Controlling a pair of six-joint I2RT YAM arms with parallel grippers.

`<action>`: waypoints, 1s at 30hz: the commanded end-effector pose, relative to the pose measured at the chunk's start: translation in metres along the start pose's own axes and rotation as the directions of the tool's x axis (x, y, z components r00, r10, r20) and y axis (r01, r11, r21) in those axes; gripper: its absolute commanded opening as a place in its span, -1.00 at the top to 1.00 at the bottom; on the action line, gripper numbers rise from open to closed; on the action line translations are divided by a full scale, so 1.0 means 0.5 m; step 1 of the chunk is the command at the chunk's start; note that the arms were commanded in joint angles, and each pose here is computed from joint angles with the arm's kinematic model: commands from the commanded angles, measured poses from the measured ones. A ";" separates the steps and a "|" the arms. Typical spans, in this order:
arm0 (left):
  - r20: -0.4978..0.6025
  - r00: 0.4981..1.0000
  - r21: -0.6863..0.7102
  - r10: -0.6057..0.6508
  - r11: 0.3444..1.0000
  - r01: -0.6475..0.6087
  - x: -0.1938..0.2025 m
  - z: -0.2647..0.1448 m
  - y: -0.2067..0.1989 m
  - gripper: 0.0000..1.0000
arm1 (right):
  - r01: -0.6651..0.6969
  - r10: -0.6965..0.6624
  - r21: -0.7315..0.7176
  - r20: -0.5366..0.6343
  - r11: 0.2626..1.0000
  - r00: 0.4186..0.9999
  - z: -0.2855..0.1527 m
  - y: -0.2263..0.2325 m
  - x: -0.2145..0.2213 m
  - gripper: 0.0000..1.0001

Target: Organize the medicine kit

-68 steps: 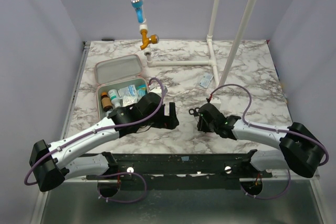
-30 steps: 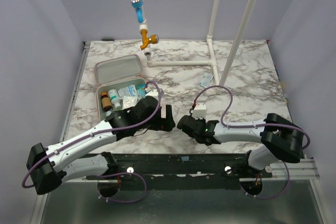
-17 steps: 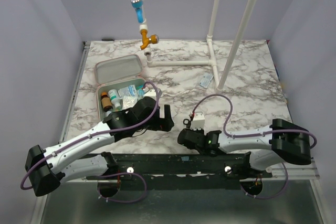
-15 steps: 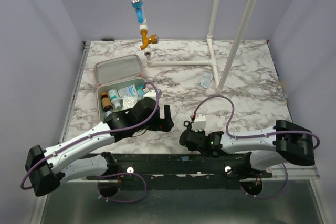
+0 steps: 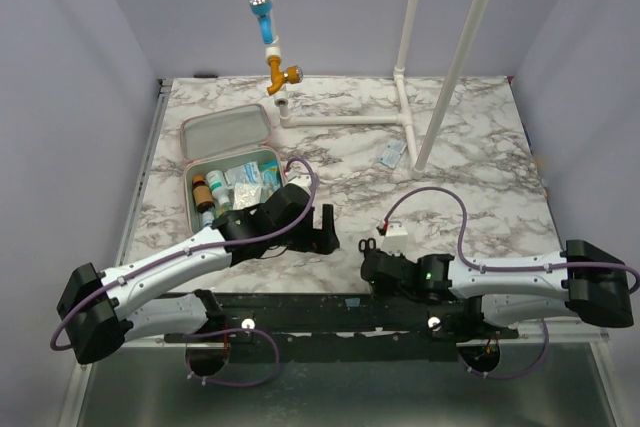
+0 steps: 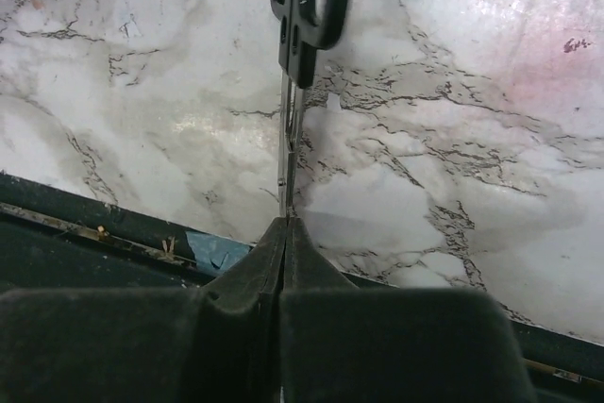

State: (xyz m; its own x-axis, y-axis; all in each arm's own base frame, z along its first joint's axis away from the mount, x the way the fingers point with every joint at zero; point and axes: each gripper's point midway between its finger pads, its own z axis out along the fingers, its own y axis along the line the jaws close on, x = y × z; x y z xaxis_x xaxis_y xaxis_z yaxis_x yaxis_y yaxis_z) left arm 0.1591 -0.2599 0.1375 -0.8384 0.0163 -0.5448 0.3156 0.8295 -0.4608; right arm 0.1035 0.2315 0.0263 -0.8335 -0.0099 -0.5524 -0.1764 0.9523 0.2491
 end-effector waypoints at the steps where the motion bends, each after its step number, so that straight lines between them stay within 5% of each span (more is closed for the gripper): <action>1: -0.029 1.000 0.066 0.011 0.998 -0.009 0.009 0.007 -0.027 -0.89 | 0.001 -0.001 0.035 -0.013 0.999 1.000 -0.008 -0.021 0.009 0.99; 30: -0.204 0.976 0.171 0.076 0.984 -0.041 0.014 0.104 -0.115 -0.95 | 0.026 -0.026 -0.008 0.008 1.000 1.000 -0.002 0.001 0.000 0.98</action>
State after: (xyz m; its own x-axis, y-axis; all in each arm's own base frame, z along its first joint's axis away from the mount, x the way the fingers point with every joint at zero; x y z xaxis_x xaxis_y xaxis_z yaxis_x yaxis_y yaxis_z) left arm 0.1515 -0.3124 0.1064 -0.9045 0.1525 -0.3982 0.3617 0.7688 -0.5273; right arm 0.1031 0.2304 0.0262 -0.8327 -0.0207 -0.5534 -0.1849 0.9524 0.2425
